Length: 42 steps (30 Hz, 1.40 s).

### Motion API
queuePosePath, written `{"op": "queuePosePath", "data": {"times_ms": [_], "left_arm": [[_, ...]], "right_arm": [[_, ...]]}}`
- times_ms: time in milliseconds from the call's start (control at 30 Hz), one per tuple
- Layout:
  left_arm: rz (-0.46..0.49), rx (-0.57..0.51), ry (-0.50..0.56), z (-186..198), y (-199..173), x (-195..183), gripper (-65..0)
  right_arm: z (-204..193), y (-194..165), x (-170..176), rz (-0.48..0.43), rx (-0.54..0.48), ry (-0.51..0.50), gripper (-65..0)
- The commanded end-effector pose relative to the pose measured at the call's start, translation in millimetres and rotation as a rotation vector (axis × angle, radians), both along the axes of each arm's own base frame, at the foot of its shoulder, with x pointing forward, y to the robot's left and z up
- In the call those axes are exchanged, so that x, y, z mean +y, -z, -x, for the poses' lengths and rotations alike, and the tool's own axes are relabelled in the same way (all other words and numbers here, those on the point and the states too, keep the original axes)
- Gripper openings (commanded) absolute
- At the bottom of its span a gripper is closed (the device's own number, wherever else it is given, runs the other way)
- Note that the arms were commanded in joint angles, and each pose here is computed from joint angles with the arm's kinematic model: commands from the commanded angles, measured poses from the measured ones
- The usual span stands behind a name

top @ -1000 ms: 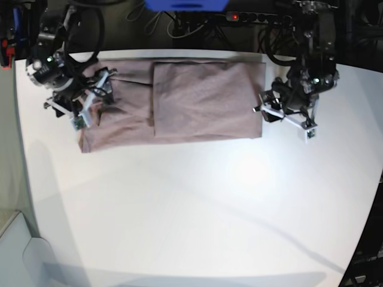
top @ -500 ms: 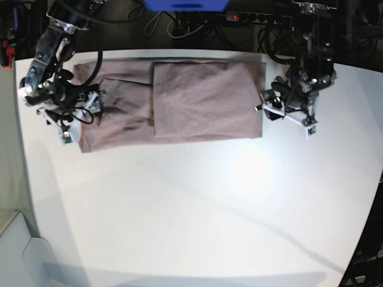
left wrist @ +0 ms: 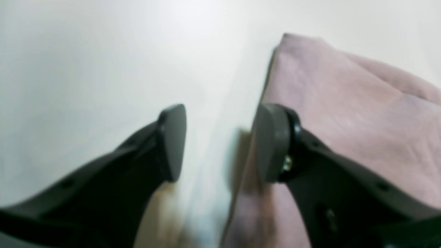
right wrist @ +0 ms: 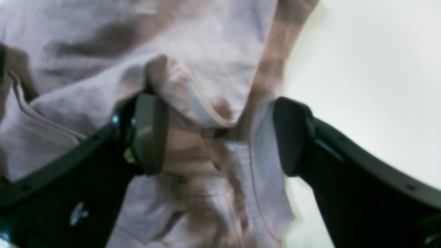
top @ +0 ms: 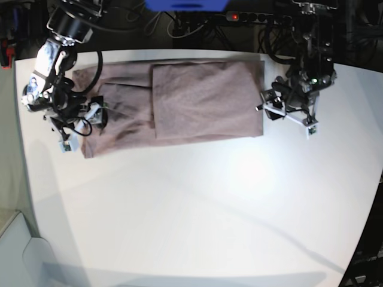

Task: Layout the t-shirt on the table in an organized manner, then fold the t-shirt properly
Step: 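Regrasp the strip end with the right gripper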

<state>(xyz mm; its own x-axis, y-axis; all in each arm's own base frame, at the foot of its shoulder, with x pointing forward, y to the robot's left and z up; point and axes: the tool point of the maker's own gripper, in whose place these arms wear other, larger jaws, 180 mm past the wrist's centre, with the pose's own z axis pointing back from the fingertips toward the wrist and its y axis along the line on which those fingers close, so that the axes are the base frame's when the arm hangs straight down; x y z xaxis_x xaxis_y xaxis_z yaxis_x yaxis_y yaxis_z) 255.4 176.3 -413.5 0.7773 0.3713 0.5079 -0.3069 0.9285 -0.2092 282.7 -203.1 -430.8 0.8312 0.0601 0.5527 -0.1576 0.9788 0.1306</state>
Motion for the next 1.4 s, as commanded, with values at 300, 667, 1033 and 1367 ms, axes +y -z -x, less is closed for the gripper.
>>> {"op": "queuePosePath", "data": {"times_ms": [300,667,1033,1367], "left_arm": [[-0.003,-0.011,-0.010,-8,0,2,-33.4],[-0.004,0.028,-0.043,-9,23,9,-33.5],[-0.002,0.032,-0.016,-8,26,0,-33.5],[-0.002,0.034,-0.018,-7,27,0,-33.5]], "right_arm": [[21,36,13,-0.049,0.135,-0.017,-45.0],[19,34,12,-0.046,0.126,-0.017,-65.0],[1,-21,6,0.056,-0.008,-0.023,-65.0],[-14,-78,53,0.122,-0.171,-0.165,-65.0]]}}
